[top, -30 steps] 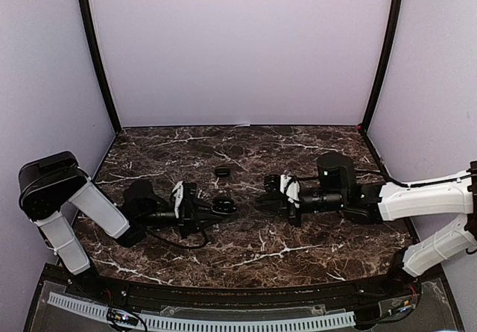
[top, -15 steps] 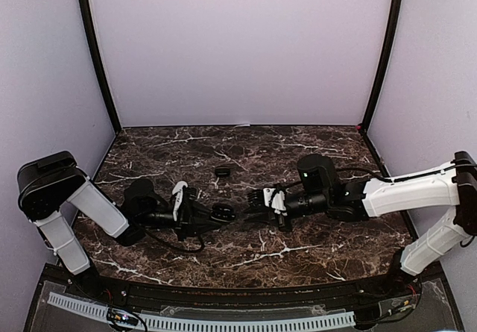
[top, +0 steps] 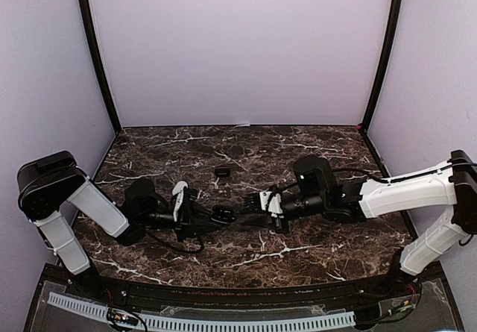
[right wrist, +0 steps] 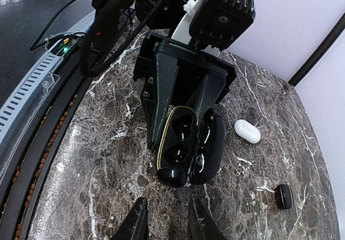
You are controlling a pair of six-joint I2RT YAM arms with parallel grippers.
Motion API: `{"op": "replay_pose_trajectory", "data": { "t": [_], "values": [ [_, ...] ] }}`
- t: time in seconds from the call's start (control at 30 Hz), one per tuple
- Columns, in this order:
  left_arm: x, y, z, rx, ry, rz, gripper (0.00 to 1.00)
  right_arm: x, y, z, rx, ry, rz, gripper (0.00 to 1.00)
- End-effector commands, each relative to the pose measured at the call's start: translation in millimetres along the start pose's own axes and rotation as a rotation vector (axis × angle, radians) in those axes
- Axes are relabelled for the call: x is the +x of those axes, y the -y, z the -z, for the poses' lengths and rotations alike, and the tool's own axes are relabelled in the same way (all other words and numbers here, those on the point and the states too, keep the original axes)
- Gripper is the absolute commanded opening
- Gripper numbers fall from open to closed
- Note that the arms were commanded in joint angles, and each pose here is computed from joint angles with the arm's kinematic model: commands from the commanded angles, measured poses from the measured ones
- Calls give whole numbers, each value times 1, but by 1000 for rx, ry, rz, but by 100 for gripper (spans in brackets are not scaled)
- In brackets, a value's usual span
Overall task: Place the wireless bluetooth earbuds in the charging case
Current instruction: Adjust the right earbud in the right side groove of the charging case.
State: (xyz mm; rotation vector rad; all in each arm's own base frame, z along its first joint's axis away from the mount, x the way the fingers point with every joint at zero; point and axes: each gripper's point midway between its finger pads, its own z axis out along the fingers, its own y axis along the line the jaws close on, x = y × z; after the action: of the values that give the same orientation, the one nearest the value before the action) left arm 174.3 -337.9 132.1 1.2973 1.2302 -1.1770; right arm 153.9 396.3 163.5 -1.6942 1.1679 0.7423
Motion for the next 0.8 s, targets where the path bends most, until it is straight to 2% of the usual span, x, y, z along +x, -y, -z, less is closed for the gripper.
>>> {"op": "replay_pose_trajectory", "data": {
  "t": [0.0, 0.77],
  "values": [
    [-12, 0, -1, 18, 24, -27, 8, -19, 6, -6, 9, 47, 49, 25],
    [-11, -2, -4, 26, 25, -13, 8, -22, 7, -15, 19, 52, 66, 23]
  ]
}}
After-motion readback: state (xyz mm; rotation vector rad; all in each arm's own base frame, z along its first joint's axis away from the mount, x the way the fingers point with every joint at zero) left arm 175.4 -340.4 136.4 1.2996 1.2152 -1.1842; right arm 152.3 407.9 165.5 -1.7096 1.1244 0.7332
